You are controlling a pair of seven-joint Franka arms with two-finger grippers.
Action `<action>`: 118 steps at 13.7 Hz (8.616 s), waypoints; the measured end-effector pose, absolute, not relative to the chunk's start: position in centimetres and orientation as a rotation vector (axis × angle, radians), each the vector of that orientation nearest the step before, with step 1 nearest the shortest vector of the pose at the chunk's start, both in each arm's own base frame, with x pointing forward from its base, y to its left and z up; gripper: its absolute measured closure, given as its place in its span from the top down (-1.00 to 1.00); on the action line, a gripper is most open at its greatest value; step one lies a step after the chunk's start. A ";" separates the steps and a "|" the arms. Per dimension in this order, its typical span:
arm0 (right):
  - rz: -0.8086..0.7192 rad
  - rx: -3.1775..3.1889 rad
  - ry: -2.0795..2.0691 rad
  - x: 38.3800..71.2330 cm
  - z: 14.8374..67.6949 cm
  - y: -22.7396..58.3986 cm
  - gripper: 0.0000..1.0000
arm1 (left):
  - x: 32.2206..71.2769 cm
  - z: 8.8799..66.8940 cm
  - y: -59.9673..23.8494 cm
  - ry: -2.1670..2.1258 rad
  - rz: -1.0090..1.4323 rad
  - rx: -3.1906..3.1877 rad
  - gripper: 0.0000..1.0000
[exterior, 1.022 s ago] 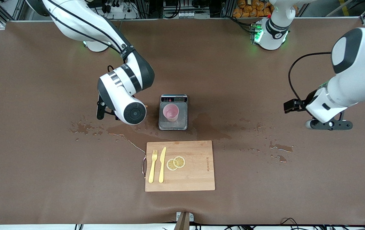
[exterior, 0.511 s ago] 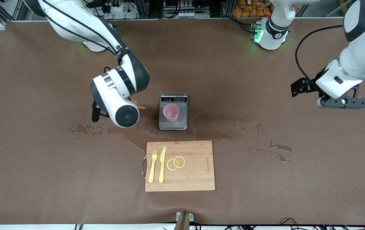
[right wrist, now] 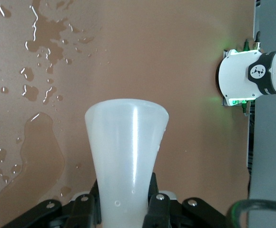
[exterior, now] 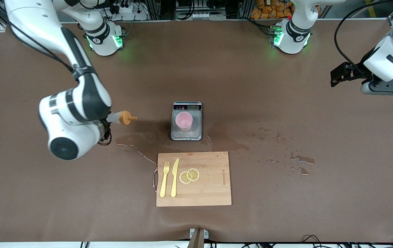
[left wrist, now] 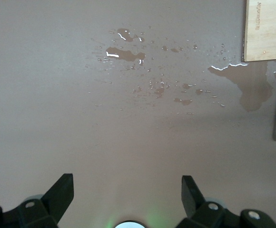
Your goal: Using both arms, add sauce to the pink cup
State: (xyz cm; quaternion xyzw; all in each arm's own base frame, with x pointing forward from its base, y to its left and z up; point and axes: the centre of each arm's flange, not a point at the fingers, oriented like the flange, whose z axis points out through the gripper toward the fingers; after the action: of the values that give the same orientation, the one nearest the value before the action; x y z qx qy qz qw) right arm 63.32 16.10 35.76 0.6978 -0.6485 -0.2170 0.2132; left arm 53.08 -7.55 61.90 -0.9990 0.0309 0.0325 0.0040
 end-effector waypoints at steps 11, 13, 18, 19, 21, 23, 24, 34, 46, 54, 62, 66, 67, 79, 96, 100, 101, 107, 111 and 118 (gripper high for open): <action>-1.271 2.357 -1.785 65.1 32.4 -5.5 -0.26 | 52.8 62.5 -6.2 0.062 0.086 -3.136 1.00; -1.398 2.424 -1.782 64.7 30.4 -7.9 -0.26 | 52.8 62.5 -6.2 0.064 0.086 -3.136 1.00; -1.648 2.582 -1.804 61.7 23.3 -17.3 -0.26 | 52.7 62.5 -6.2 0.124 0.098 -3.134 1.00; -1.676 2.593 -1.813 61.2 22.2 -18.4 -0.26 | 52.7 62.5 -6.3 0.126 0.101 -3.134 1.00; -1.716 2.615 -1.801 60.7 20.6 -19.1 -0.26 | 52.7 62.4 -6.3 0.127 0.104 -3.134 1.00; -1.759 2.644 -1.779 60.4 19.2 -19.0 -0.26 | 52.6 62.5 -6.4 0.130 0.104 -3.133 1.00; -1.781 2.667 -1.758 60.2 18.2 -19.1 -0.26 | 52.6 62.5 -6.5 0.131 0.104 -3.133 1.00; -1.904 2.699 -1.732 58.1 14.0 -20.6 -0.26 | 52.7 62.9 -6.4 0.129 0.090 -3.135 1.00; -1.881 2.744 -1.725 58.1 12.4 -20.7 0.88 | 52.9 62.6 -6.4 0.128 0.092 -3.135 1.00; -1.656 2.824 -1.695 60.5 16.8 -23.3 1.00 | 53.1 62.6 -6.3 0.125 0.084 -3.135 1.00; -1.441 2.841 -1.525 64.5 27.0 -20.1 1.00 | 53.2 62.7 -6.3 0.125 0.071 -3.136 1.00; -1.314 2.890 -1.379 65.6 32.7 -16.3 1.00 | 53.2 62.7 -6.3 0.124 0.070 -3.136 1.00; -1.269 2.912 -1.319 66.1 34.5 -14.3 1.00 | 53.2 62.7 -6.3 0.124 0.070 -3.136 1.00; -0.970 3.082 -0.840 65.7 47.8 5.0 1.00 | 53.4 62.7 -6.0 0.115 0.054 -3.138 1.00; -0.236 3.190 -0.460 54.0 55.9 4.6 1.00 | 53.7 62.7 -6.0 0.114 0.049 -3.139 1.00; -0.122 3.153 -0.433 54.7 57.7 4.0 1.00 | 53.7 62.7 -6.0 0.114 0.046 -3.139 1.00; -0.108 3.149 -0.426 54.7 57.9 4.0 1.00 | 53.7 62.8 -6.0 0.114 0.045 -3.139 1.00; -0.030 3.157 -0.418 55.7 59.9 4.1 1.00 | 53.7 63.2 -6.2 0.120 0.028 -3.139 1.00; -0.038 3.155 -0.417 55.9 59.6 4.1 1.00 | 53.7 63.3 -6.2 0.120 0.028 -3.139 1.00; -0.027 3.142 -0.295 56.0 59.6 3.8 1.00 | 53.7 63.3 -6.2 0.120 0.028 -3.139 1.00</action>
State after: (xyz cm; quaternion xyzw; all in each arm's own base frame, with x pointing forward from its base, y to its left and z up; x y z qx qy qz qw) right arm 55.97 3.79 59.62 0.9956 -0.0935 -0.0086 -0.0069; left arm 53.69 -6.19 63.27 -0.9992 0.0384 0.0088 -0.0002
